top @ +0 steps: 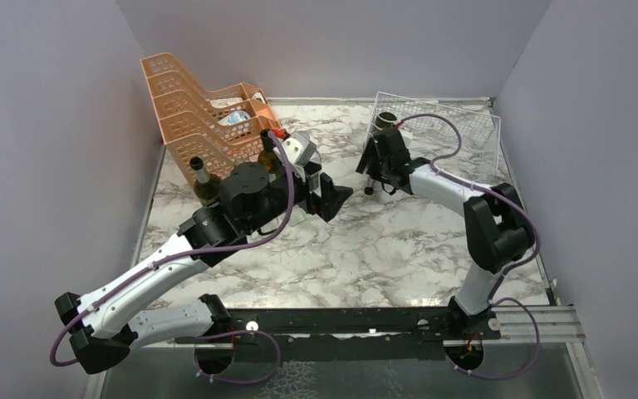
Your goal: Put the wine bottle on the wine rack
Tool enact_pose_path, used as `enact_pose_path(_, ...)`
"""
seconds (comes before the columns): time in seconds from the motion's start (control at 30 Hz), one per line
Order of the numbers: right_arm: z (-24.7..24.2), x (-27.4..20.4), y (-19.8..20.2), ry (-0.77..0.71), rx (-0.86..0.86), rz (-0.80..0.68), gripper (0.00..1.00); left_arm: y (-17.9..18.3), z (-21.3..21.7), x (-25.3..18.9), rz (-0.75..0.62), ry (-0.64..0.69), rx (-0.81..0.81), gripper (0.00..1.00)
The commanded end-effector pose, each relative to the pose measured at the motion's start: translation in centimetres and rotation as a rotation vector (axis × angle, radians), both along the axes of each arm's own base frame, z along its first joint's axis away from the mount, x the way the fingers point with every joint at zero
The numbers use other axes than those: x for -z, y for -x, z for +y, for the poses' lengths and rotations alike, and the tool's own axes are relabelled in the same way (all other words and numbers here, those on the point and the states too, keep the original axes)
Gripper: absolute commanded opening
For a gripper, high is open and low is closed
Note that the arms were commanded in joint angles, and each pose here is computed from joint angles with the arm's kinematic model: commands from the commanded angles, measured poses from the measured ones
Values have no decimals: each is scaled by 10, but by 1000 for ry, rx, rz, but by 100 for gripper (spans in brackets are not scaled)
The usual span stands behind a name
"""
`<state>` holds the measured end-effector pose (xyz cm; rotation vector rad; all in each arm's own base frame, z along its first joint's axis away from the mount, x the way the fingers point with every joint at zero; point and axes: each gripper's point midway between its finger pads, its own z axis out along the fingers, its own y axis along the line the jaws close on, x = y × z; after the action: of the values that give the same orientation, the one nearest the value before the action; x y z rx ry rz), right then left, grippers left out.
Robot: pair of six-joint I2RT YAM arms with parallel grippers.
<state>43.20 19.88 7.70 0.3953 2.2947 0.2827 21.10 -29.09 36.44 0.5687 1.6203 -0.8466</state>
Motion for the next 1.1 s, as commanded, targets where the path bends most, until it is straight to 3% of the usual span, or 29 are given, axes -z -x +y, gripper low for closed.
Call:
enact_pose_path(0.0, 1, -29, 22, -12, -107, -34, 79, -4, 17, -17, -43, 15, -70, 99)
enact_pose_path(0.17, 1, -48, 50, -28, -212, -41, 77, -11, 37, -24, -80, 0, -160, 99)
enact_pose_path(0.4, 41, -116, 76, -139, -551, -195, 70, -8, 62, -57, -181, -11, -215, 99)
enact_pose_path(0.63, 85, -170, 117, -186, -789, -353, 68, -3, 90, -88, -241, 20, -278, 99)
enact_pose_path(1.07, 153, -213, 145, -105, -883, -489, 70, 8, 118, -115, -298, 85, -334, 99)
